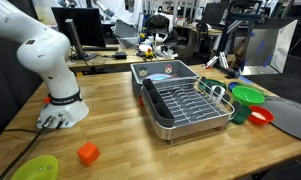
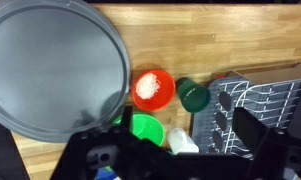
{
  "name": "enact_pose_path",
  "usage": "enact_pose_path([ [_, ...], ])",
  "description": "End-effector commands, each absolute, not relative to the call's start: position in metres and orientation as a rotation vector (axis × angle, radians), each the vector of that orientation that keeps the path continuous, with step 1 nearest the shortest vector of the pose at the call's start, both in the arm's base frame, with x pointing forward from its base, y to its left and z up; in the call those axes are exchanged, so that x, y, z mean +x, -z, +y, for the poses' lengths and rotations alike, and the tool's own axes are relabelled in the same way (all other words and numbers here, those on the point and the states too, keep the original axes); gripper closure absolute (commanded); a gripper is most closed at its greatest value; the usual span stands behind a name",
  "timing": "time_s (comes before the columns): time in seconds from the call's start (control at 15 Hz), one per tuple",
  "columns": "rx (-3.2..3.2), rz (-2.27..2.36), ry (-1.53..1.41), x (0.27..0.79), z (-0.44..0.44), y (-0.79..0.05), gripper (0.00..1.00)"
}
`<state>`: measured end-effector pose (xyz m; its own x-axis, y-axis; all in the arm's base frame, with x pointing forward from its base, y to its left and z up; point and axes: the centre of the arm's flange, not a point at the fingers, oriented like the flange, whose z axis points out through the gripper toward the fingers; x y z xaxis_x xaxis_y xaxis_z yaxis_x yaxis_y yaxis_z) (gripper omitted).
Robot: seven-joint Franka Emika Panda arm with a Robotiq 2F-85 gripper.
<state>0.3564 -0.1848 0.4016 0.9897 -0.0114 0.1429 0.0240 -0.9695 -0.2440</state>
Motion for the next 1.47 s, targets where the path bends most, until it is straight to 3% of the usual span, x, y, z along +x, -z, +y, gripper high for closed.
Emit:
enact_pose_path([
  [0.0,-2.886,-0.009,0.209,0.356,-0.185,-0.402,0.0],
  [0.53,-2.852,0.025,0.227,0.368,-0.178,-0.392,0.0],
  [1.0,-2.843,0.13,0.179,0.418,-0.153,-0.332,0.0],
  [1.4,-2.907,0.144,0.075,0.417,-0.147,-0.289,0.0],
])
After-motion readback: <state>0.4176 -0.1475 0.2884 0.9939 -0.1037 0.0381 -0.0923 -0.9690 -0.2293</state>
